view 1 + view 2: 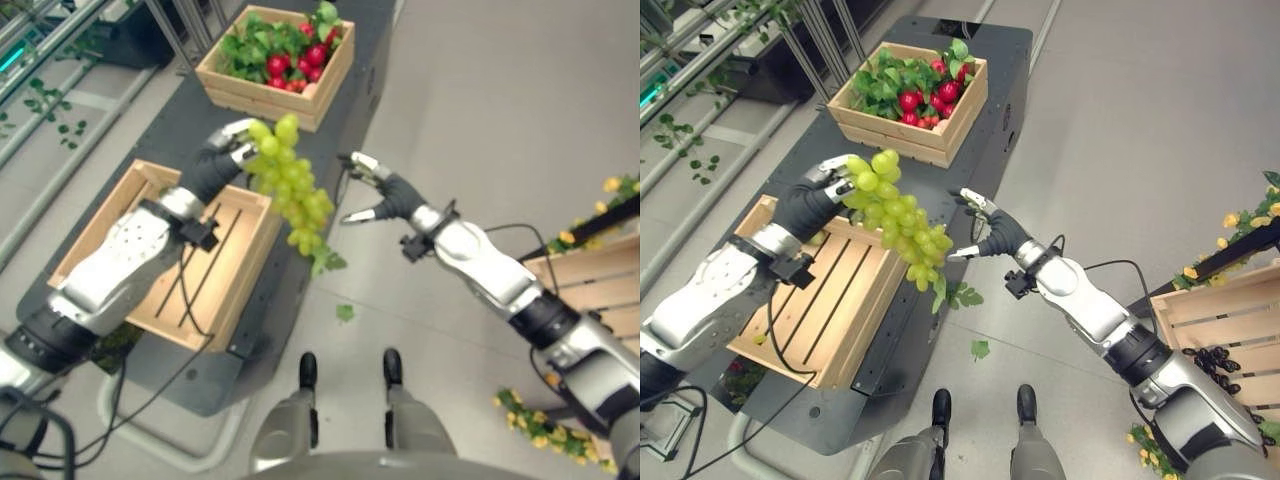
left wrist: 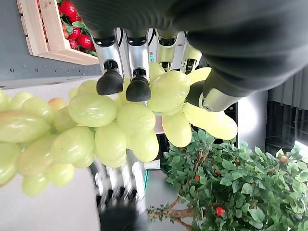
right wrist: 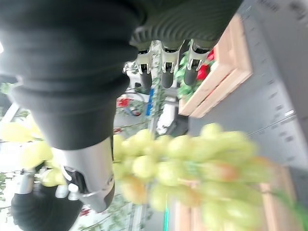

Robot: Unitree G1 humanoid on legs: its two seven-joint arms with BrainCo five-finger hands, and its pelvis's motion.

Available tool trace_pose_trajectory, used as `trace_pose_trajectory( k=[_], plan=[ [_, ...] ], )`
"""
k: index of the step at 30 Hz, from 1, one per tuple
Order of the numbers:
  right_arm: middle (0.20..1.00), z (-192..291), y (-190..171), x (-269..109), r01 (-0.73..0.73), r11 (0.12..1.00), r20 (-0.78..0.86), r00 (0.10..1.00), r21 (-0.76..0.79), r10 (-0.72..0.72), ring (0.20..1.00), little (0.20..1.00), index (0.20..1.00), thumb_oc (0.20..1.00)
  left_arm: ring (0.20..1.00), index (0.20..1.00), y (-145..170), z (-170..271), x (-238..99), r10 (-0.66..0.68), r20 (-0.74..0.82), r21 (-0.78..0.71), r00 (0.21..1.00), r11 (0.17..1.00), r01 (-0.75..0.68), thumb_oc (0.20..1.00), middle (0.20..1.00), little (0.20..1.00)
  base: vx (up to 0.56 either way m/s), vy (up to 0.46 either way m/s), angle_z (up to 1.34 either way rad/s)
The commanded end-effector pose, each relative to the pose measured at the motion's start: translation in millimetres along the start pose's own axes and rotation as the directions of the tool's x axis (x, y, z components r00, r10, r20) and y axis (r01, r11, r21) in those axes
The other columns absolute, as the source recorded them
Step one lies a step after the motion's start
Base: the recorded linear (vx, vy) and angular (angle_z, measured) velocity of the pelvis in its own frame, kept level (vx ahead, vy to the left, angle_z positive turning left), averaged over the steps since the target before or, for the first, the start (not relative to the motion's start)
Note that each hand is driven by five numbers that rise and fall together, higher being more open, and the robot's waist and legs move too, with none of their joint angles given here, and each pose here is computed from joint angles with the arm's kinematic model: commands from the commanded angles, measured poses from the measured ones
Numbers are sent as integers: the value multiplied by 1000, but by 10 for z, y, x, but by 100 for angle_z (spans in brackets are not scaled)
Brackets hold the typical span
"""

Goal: Pick up the fruits from the basket on one side to the basket on the other side

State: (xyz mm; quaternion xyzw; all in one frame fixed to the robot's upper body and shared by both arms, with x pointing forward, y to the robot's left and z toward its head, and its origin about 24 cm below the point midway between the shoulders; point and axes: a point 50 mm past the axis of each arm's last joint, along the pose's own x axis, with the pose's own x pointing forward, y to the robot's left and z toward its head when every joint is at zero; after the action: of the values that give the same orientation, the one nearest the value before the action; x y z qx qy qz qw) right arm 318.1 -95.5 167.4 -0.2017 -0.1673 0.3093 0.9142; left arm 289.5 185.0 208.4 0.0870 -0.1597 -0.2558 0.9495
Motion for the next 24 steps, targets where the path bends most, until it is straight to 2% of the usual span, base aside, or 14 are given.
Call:
trace_pose_trajectory(
  k=[1, 13, 24],
  plan=[
    [1000, 141, 183, 131, -55, 995, 82, 995, 84, 48, 1000, 1000, 1000, 1000, 200, 200, 22, 189, 130, 14, 109, -27, 994, 1000, -11, 200, 200, 200, 0, 0, 0],
    [1000, 53, 536, 365, -125, 975, 34, 992, 184, 120, 1000, 1000, 1000, 1000, 200, 200, -220, 84, 352, -53, 96, -83, 994, 995, 61, 200, 200, 200, 0, 0, 0],
    [1000, -53, 664, 419, -116, 962, -13, 992, 245, 123, 1000, 1000, 1000, 1000, 200, 200, -437, 69, 488, -97, 123, -132, 988, 985, 113, 200, 200, 200, 0, 0, 0]
  ],
)
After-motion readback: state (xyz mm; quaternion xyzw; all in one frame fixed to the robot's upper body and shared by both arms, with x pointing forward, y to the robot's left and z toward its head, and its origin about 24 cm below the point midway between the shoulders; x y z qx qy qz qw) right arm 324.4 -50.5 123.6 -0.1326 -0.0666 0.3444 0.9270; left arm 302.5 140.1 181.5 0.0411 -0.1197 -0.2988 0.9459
